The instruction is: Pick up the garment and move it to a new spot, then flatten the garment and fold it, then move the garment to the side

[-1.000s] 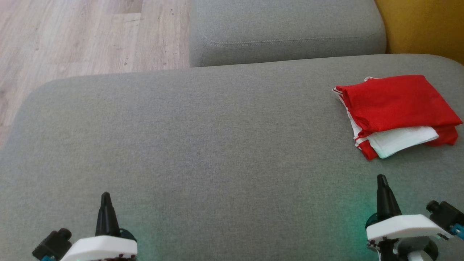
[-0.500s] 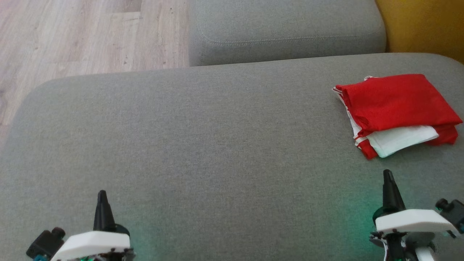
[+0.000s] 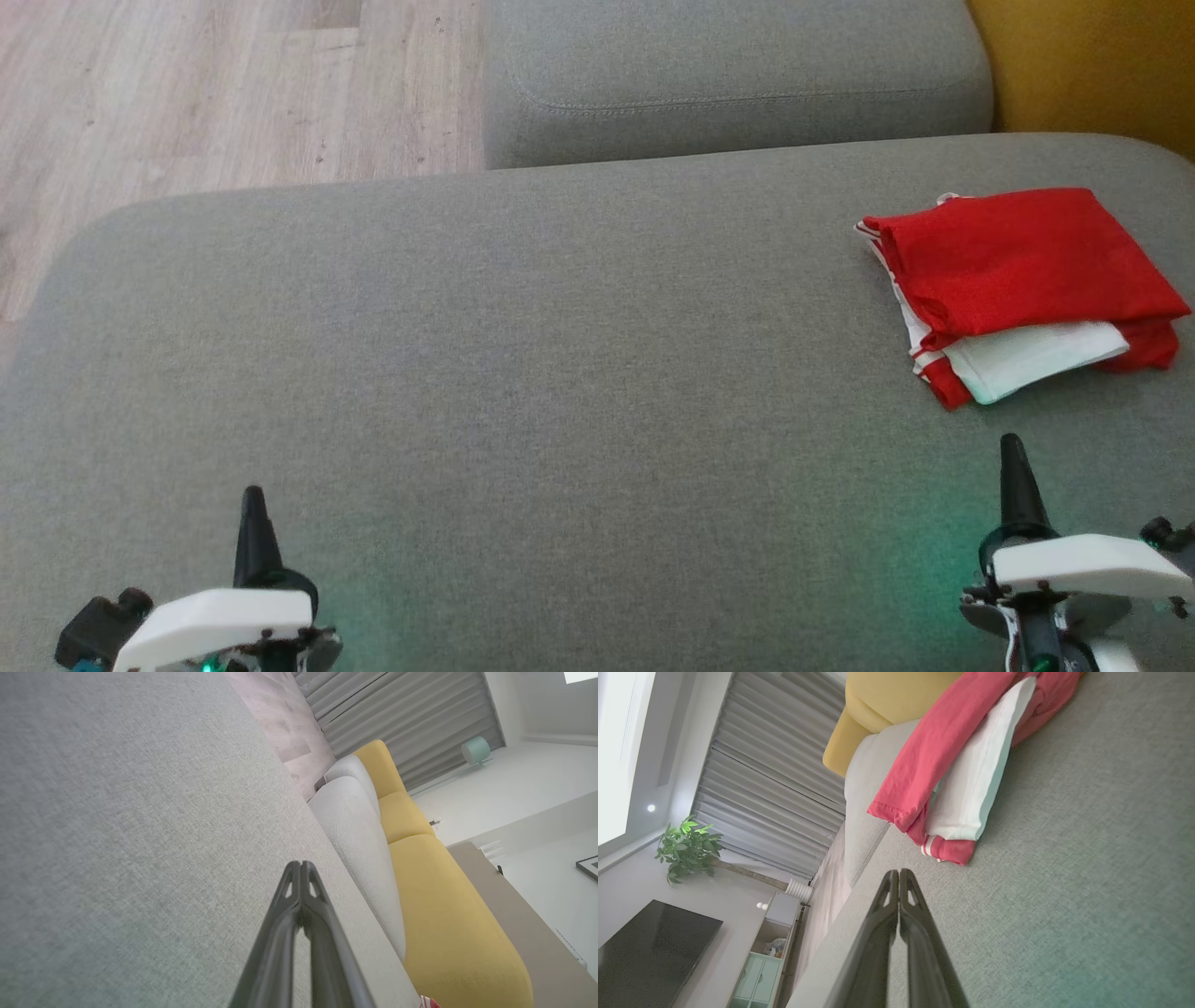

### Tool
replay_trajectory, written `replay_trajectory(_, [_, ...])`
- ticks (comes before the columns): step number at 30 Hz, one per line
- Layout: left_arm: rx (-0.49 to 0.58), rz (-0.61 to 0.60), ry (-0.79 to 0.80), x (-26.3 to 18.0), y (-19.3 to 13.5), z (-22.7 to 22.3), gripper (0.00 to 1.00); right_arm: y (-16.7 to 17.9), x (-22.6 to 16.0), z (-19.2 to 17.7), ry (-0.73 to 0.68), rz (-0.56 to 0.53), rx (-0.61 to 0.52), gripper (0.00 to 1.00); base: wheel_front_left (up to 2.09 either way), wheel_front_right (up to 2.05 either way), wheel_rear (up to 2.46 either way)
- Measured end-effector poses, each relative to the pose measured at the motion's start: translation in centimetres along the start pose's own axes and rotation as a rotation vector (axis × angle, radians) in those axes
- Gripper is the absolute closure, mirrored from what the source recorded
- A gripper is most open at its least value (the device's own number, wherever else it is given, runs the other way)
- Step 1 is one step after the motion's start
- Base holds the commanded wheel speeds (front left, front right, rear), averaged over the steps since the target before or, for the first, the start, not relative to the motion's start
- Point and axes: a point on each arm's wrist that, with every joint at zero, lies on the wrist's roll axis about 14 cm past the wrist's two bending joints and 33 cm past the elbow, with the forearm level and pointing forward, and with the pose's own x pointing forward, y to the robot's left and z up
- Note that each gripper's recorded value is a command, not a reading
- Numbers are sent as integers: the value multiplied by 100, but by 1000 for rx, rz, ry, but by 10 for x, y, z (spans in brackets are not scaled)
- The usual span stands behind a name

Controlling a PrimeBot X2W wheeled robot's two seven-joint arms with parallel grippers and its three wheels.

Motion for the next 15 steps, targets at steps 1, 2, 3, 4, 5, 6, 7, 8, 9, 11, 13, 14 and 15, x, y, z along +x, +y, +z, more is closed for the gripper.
replay_trajectory(1, [-10,-1,5,0,0,0,100,0,0,0,1,0,11,100,0,0,0])
replay_trajectory(2, [-20,-1,4,0,-1,0,100,1,0,1,0,1,22,100,0,0,0])
replay_trajectory(3, [-31,-2,6,1,-1,0,100,1,1,2,-3,3,34,100,0,0,0])
replay_trajectory(4, [-40,-3,6,1,-1,0,100,2,1,2,-3,4,46,100,0,0,0])
replay_trajectory(5, [-50,-4,5,2,-2,1,100,2,2,4,-5,6,58,100,0,0,0])
replay_trajectory(6, [-59,-7,5,2,-3,1,100,3,2,4,-7,7,69,100,0,0,0])
replay_trajectory(7, [-59,-7,5,2,-3,1,100,3,2,4,-7,7,69,100,0,0,0])
replay_trajectory(8, [-69,-9,6,3,-4,2,100,3,3,6,-9,9,80,100,0,0,0])
replay_trajectory(9, [-79,-10,5,3,-4,2,100,4,4,7,-12,11,91,100,0,0,0])
replay_trajectory(11, [-99,-10,6,3,-4,3,100,6,5,8,-14,15,114,100,0,0,0])
replay_trajectory(13, [-118,-10,8,3,-3,3,100,6,5,9,-13,17,136,100,0,0,0])
replay_trajectory(14, [-128,-11,6,4,-3,4,100,6,5,9,-14,16,147,100,0,0,0])
replay_trajectory(15, [-137,-11,4,4,-3,4,100,6,5,10,-16,16,158,100,0,0,0])
